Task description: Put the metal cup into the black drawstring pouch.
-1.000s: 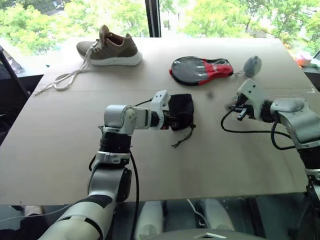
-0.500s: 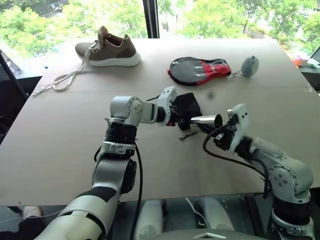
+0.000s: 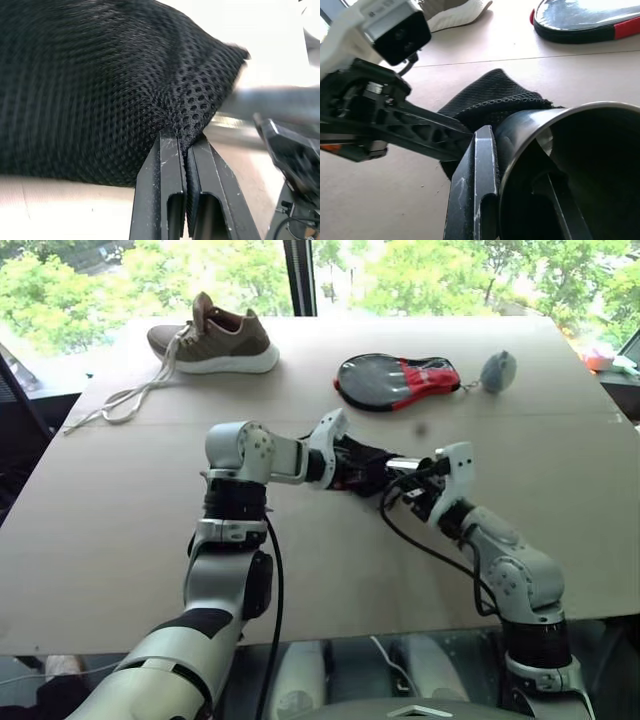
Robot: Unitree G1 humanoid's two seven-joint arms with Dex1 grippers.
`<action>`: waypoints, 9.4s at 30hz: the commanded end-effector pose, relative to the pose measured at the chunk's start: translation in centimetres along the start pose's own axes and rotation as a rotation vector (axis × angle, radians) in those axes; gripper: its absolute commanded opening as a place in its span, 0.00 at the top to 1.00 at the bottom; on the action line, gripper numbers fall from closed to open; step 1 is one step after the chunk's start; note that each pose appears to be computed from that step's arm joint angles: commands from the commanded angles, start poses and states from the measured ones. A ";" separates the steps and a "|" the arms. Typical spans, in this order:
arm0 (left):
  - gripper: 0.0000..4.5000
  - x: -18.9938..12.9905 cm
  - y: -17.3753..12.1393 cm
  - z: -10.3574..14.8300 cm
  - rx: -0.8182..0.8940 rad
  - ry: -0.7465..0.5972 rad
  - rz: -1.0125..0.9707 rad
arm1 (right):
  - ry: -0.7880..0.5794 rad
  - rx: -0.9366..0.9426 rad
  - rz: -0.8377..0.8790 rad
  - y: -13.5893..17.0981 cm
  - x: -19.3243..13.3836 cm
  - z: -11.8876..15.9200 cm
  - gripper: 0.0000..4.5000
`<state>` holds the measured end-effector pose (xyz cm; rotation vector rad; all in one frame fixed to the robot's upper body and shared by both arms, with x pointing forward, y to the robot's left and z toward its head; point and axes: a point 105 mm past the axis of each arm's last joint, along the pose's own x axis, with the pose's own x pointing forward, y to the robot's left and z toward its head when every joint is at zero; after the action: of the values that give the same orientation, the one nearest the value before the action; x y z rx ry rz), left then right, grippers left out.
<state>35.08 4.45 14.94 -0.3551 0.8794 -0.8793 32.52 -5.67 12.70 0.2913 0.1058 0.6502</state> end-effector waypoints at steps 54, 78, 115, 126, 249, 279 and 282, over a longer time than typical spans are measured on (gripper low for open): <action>1.00 -4.4 -3.5 4.1 0.073 -0.410 -0.116 | -0.313 -0.184 0.142 3.1 8.1 3.5 0.99; 1.00 -3.4 -5.1 3.5 -0.125 -0.527 -0.237 | -0.343 -0.451 0.357 7.7 7.9 3.3 0.99; 1.00 -5.7 -1.2 2.0 -0.287 -0.563 -0.158 | -0.136 -0.692 0.557 8.0 8.0 -0.8 0.99; 1.00 -7.9 3.6 1.9 -0.328 -0.605 -0.035 | -0.005 -0.850 0.391 4.0 5.6 1.3 0.35; 0.55 -7.7 -6.0 6.8 0.749 -0.616 -0.135 | -0.428 -1.057 0.013 5.0 1.3 19.1 1.00; 0.97 -5.3 -8.1 8.4 0.772 -0.629 -0.254 | -0.400 -1.071 0.006 5.1 1.3 18.5 1.00; 0.97 -4.9 -7.7 8.1 0.764 -0.613 -0.246 | -0.405 -1.060 -0.014 4.8 1.1 18.8 1.00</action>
<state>36.22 3.21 26.11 -0.0556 -0.0530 -1.1573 35.14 -5.30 30.32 -0.6042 -0.5429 0.5794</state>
